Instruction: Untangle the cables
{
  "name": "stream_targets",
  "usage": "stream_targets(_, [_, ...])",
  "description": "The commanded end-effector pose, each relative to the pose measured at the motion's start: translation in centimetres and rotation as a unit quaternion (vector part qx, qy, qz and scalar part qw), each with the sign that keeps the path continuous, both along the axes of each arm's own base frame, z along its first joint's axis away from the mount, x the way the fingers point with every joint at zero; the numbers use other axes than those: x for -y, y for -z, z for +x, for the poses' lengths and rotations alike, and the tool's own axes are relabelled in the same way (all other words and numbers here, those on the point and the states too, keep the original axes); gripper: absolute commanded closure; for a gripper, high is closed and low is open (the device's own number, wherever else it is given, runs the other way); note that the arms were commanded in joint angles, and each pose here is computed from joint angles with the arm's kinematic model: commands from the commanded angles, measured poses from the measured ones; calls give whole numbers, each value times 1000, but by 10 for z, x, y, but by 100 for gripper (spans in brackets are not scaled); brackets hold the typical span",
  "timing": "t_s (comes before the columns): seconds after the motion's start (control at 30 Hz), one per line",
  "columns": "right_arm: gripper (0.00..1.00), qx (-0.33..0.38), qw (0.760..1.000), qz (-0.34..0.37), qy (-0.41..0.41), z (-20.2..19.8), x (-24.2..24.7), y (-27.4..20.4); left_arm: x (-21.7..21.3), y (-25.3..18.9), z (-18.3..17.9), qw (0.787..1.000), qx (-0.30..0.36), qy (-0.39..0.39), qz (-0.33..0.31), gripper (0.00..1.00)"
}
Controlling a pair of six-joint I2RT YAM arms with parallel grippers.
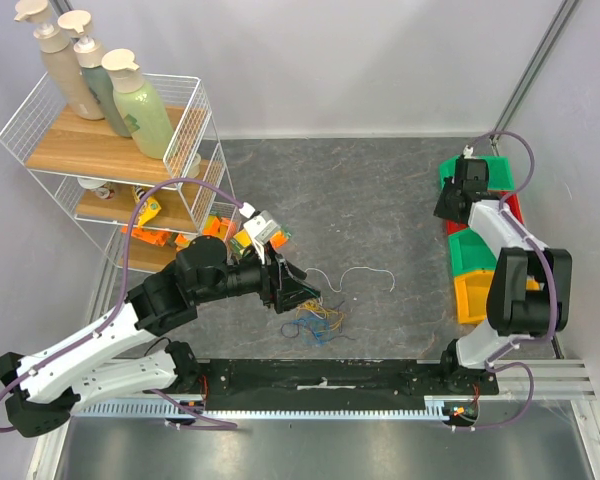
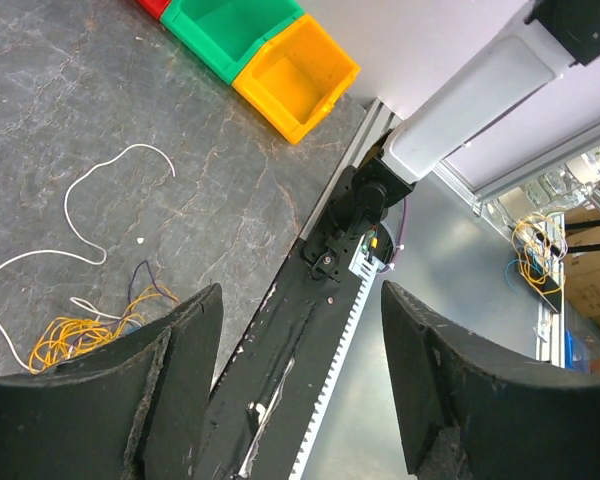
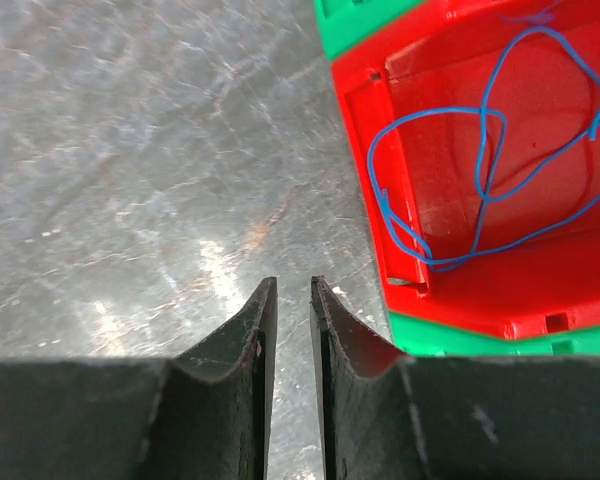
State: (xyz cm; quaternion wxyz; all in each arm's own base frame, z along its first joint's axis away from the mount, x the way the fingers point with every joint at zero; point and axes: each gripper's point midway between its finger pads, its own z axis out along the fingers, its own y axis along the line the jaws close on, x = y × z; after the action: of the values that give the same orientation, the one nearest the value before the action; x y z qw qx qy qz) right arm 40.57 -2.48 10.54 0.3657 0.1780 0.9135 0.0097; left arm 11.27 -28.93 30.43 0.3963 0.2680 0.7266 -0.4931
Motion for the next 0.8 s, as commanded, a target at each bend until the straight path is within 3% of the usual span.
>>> stream_targets(0.0, [74,-3,999,-30,26,18,23,4,-1,-12,-3,1000,-5,1,-22,29])
stream_targets(0.57, [68,-50,989,-76,115,17,101,30,-1,-2,-5,1000,-20,3,-11,29])
stream_targets(0.77, [47,-29,990,-106,85,23,83,-11,-8,25,8,998,-34,-41,30,29])
